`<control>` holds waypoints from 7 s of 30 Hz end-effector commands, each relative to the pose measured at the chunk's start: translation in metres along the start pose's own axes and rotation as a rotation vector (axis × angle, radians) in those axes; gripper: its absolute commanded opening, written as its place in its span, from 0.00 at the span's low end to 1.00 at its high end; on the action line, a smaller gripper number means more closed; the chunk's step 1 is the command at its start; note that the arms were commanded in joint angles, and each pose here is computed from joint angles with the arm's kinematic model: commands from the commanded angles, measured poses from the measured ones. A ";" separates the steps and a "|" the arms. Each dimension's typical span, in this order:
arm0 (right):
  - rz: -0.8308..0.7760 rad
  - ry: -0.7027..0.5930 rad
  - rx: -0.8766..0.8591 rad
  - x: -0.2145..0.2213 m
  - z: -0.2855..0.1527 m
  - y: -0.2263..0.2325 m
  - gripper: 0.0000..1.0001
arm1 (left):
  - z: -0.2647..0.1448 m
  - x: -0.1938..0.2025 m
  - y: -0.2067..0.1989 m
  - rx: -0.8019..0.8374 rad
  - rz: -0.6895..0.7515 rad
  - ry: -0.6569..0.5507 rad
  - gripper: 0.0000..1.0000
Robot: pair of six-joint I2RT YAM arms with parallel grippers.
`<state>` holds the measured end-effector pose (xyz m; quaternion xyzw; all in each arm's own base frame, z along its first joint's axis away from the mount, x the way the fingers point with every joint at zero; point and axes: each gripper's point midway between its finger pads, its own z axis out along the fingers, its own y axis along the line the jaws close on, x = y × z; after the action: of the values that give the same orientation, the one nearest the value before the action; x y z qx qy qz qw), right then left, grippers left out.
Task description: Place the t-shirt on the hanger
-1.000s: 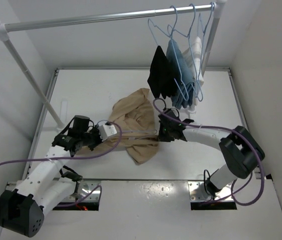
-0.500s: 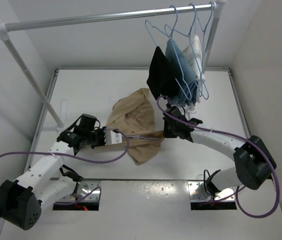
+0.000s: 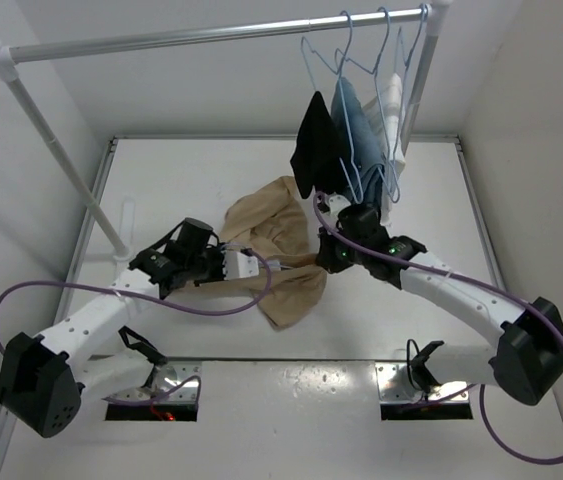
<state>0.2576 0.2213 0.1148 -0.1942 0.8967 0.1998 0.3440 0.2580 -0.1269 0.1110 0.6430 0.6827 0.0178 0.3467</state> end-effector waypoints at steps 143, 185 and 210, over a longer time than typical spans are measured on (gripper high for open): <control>-0.084 -1.140 0.442 -0.368 -0.221 0.053 0.00 | -0.169 -0.125 0.099 -0.285 -0.551 -0.802 1.00; -0.698 -0.921 -0.407 -0.275 -0.183 0.196 0.94 | -0.139 -0.083 0.092 -0.374 -0.708 -0.684 1.00; 0.127 -0.143 -0.066 0.105 0.006 0.017 0.97 | -0.062 0.058 0.049 -0.675 -1.137 -0.357 1.00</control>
<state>0.1595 0.2359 0.0343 -0.2367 0.8630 0.2908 0.3387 0.2689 -0.0465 0.1492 0.0648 0.8165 -0.0599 0.5706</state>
